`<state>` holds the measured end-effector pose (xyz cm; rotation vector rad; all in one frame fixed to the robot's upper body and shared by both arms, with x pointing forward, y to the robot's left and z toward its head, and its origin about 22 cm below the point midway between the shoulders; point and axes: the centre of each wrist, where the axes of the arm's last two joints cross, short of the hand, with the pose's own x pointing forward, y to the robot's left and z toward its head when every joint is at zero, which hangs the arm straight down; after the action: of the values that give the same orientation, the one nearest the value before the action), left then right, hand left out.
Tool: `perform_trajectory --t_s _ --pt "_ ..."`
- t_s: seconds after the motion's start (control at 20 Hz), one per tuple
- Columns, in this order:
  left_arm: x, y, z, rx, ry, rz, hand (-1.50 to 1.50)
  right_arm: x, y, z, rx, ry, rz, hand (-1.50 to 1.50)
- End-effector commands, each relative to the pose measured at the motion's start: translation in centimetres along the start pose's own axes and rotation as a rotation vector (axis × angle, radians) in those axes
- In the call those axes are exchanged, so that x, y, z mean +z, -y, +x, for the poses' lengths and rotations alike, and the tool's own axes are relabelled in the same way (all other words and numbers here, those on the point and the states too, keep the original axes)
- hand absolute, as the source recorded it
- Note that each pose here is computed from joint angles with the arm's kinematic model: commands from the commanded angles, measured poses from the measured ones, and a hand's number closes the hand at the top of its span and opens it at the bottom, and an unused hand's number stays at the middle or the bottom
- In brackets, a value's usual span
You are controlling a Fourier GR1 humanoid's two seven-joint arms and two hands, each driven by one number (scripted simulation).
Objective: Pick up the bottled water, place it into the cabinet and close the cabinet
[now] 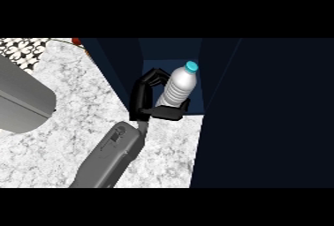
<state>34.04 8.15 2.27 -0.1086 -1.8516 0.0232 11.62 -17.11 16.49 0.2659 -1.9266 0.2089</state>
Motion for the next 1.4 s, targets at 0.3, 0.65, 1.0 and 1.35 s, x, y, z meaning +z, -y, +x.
perform_trajectory --t_s 0.3,0.65,1.0,1.35 --pt "-2.0 1.3 -0.7 -0.033 -0.085 0.098 1.5 1.2 1.7 0.7 0.012 0.053 -0.01 -1.5" --pt "-3.8 0.0 -2.6 -0.155 -0.1 0.19 1.5 2.6 1.6 2.2 0.007 0.025 0.016 -1.5" --pt "-5.8 -1.9 -3.3 -0.272 -0.1 0.231 1.5 2.4 1.1 0.6 -0.001 0.035 0.015 -1.5" --pt "-7.0 -2.2 -2.9 -0.336 -0.06 0.257 1.5 2.0 2.2 0.3 0.018 0.047 0.015 -1.5"
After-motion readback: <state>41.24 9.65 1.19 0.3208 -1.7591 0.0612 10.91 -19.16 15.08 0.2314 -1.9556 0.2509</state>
